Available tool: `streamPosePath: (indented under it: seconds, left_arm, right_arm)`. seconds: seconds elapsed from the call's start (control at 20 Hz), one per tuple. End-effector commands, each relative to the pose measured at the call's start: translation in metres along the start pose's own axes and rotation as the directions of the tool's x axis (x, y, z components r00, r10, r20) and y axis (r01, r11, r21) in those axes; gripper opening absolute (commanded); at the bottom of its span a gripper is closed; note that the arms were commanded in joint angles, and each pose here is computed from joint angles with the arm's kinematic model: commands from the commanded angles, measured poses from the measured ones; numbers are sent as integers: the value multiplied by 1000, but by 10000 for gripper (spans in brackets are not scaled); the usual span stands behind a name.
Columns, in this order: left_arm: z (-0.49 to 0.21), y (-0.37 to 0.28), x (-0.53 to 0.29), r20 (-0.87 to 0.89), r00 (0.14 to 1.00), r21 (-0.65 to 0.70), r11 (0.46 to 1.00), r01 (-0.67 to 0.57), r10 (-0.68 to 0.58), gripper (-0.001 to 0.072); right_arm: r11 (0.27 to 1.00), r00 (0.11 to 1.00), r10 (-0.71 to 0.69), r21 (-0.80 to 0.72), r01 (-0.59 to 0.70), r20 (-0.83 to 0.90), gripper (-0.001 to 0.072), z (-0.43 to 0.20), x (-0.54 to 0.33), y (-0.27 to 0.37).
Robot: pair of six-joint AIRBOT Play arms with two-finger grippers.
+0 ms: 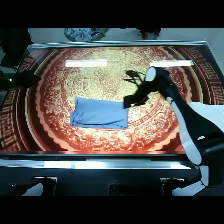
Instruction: Fold the shirts.
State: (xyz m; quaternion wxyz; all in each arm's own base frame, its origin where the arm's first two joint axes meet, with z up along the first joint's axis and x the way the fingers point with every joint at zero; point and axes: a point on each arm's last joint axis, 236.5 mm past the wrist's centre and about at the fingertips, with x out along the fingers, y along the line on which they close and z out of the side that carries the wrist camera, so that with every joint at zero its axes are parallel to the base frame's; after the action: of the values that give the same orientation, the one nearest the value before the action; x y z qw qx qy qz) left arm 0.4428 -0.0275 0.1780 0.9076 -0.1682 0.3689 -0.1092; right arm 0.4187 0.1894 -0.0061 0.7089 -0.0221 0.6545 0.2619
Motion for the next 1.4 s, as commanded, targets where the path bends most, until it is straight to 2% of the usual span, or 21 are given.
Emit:
streamPosePath:
  seconds: [0.0, 0.15, 0.35, 0.5, 0.65, 0.7, 0.75, 0.85, 1.0, 1.2, 1.35]
  left_arm:
    - [-5, 3, 3, -11, 1000, 3, 1000, -3, 3, 32]
    - [-5, 3, 3, -12, 1000, 21, 1000, -3, 3, 33]
    - [-5, 2, 3, -12, 1000, 21, 1000, -2, 3, 33]
    - [-5, 2, 3, -12, 1000, 21, 1000, -3, 3, 33]
    - [-5, 2, 3, -12, 1000, 21, 1000, -2, 2, 33]
    - [-5, 2, 3, -12, 1000, 21, 1000, -2, 2, 33]
    - [-5, 2, 3, -12, 1000, 21, 1000, -2, 2, 33]
    - [-5, 2, 3, -12, 1000, 21, 1000, -2, 3, 33]
    - [-5, 2, 3, -12, 1000, 22, 1000, -3, 3, 33]
    - [-5, 2, 3, -12, 1000, 38, 999, -3, 3, 33]
    - [-5, 2, 3, -12, 1000, 40, 999, -2, 3, 34]
  right_arm:
    - [986, 994, 74, 157, -60, -81, 639, -40, 4, -40]
    - [934, 969, 234, 258, -247, 83, 647, -9, 38, -14]
    - [872, 920, 371, 296, -391, 124, 645, 6, 67, 11]
    - [868, 919, 381, 304, -394, 103, 637, 5, 81, 21]
    - [864, 920, 384, 319, -390, 82, 529, 2, 88, 27]
    - [863, 917, 390, 316, -394, 77, 382, 1, 89, 30]
    - [860, 913, 401, 310, -404, 79, 35, 2, 87, 32]
    - [877, 898, 418, 199, -438, 137, 44, 16, 66, 36]
    - [912, 896, 360, 102, -396, 259, 42, 35, -6, 15]
    - [938, 876, 185, 185, -293, 446, 43, 16, -136, -58]
    - [932, 844, -32, 321, -168, 535, 43, -34, -223, -117]
